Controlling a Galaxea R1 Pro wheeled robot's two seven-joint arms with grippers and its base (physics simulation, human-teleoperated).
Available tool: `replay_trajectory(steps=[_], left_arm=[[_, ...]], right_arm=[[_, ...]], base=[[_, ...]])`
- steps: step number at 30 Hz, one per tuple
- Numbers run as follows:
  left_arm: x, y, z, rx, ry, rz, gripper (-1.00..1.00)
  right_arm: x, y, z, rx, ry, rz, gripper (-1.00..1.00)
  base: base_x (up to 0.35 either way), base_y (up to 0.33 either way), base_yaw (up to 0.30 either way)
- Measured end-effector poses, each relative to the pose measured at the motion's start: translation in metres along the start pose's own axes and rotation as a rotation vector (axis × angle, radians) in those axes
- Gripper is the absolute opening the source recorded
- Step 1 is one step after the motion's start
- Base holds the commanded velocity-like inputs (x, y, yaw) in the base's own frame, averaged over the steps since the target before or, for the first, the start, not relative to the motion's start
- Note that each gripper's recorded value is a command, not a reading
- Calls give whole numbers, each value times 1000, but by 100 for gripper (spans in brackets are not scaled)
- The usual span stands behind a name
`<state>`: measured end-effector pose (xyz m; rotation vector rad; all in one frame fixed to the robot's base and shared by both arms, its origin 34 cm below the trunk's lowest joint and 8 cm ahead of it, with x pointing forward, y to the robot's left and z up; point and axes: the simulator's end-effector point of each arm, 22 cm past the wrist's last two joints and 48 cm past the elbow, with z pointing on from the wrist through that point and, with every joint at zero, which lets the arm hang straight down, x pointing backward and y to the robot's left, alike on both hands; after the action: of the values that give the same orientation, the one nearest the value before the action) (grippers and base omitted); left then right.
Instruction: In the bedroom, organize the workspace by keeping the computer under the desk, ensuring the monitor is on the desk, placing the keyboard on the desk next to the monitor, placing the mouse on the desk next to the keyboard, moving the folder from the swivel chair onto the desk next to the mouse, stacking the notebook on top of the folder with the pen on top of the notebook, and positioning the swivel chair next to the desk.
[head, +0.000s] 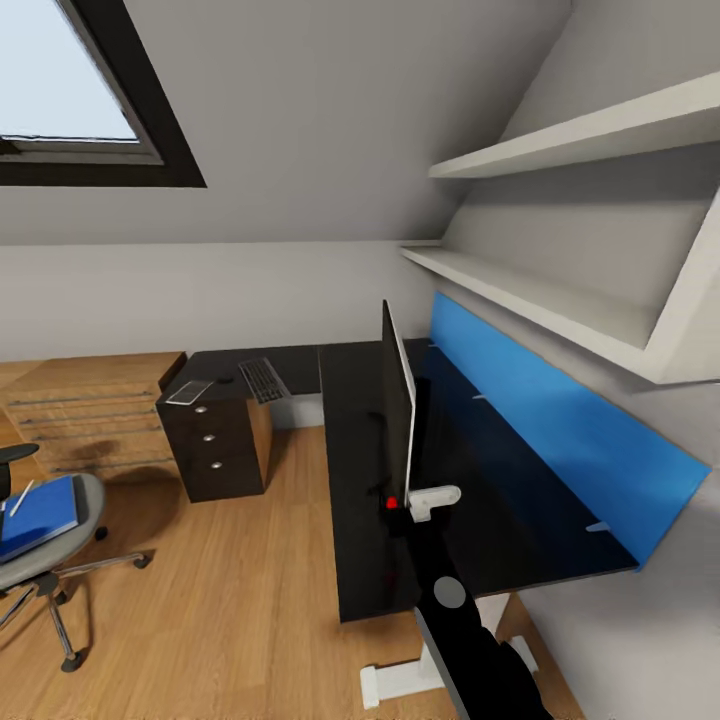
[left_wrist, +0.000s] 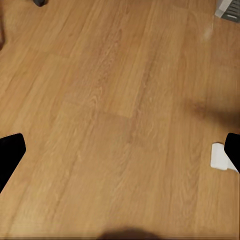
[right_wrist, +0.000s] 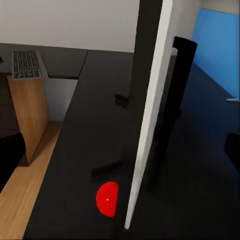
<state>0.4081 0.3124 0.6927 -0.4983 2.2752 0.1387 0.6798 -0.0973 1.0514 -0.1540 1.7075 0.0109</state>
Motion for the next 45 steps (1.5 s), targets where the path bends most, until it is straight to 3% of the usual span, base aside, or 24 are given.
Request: replay_trajectory(steps=[8, 18, 24, 29, 45], left_arm=[[0, 0, 0, -2, 0, 0, 100], [0, 3, 0, -7, 0, -2, 100], [-1, 4, 0, -8, 0, -3, 100], [-1, 4, 0, -7, -1, -3, 100], [-1, 3, 0, -5, -1, -2, 100]], right_arm=[[4, 0, 0, -1, 9, -2, 100], [32, 3, 0, -5, 66, -14, 100], [79, 7, -4, -16, 165, -36, 100], [92, 8, -6, -20, 191, -42, 100], [8, 6, -1, -2, 15, 7, 100]], base=[[-99, -135, 0], [-100, -136, 0], [-106, -114, 0], [-28, -26, 0], [25, 198, 0]])
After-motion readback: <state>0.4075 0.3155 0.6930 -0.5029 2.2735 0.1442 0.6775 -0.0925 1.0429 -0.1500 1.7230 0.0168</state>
